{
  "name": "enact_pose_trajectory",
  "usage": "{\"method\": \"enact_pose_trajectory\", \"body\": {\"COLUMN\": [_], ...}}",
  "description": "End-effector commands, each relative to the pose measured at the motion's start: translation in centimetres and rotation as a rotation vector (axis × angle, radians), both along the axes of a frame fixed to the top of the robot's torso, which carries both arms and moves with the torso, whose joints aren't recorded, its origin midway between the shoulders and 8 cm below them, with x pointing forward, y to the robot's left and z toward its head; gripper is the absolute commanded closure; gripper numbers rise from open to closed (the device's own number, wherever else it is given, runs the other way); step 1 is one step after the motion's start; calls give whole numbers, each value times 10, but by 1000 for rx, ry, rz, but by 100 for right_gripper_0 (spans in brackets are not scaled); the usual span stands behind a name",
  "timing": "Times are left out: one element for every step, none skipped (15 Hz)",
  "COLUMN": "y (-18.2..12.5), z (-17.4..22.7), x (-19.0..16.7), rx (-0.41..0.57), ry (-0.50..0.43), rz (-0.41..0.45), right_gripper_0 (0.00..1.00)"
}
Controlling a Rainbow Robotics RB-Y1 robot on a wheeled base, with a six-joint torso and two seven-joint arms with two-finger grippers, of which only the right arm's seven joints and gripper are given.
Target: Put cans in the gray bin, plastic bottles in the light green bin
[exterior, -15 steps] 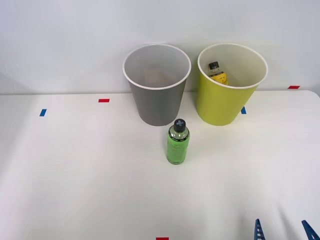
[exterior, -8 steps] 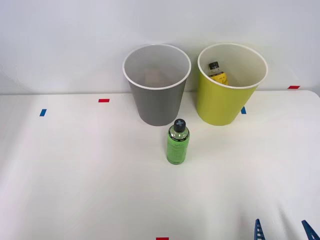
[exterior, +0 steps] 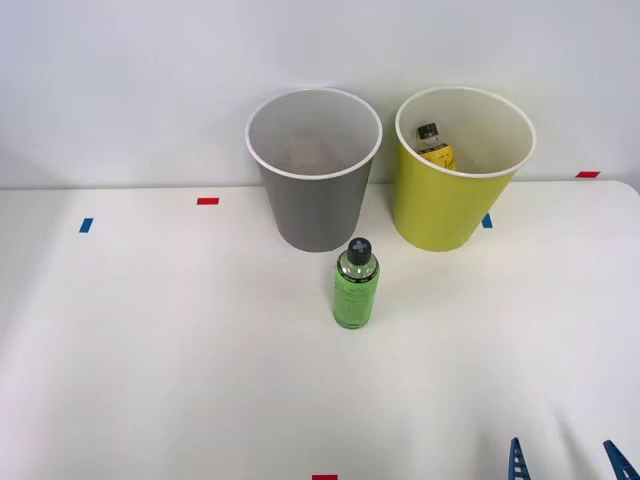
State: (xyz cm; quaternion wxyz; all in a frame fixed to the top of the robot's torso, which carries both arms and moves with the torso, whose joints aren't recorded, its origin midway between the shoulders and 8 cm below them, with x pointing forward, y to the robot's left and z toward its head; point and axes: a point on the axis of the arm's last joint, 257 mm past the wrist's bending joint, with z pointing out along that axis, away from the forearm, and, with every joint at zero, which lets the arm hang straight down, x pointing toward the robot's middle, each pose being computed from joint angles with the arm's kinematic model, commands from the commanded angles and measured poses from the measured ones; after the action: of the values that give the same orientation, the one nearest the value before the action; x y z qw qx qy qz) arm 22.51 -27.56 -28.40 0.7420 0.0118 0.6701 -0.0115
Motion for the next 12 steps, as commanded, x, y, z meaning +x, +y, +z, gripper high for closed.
{"method": "enact_pose_trajectory", "body": {"y": [0, 0, 0, 0, 0, 0, 0, 0, 0, 0, 0, 0], "z": [0, 0, 0, 0, 0, 0, 0, 0, 0, 0, 0, 0], "x": [0, 0, 0, 0, 0, 0, 0, 0, 0, 0, 0, 0], "rx": [0, 0, 0, 0, 0, 0, 0, 0, 0, 0, 0, 0], "ry": [0, 0, 0, 0, 0, 0, 0, 0, 0, 0, 0, 0], "rz": [0, 0, 0, 0, 0, 0, 0, 0, 0, 0, 0, 0], "right_gripper_0": [0, 0, 0, 0, 0, 0, 0, 0, 0, 0, 0, 0]}}
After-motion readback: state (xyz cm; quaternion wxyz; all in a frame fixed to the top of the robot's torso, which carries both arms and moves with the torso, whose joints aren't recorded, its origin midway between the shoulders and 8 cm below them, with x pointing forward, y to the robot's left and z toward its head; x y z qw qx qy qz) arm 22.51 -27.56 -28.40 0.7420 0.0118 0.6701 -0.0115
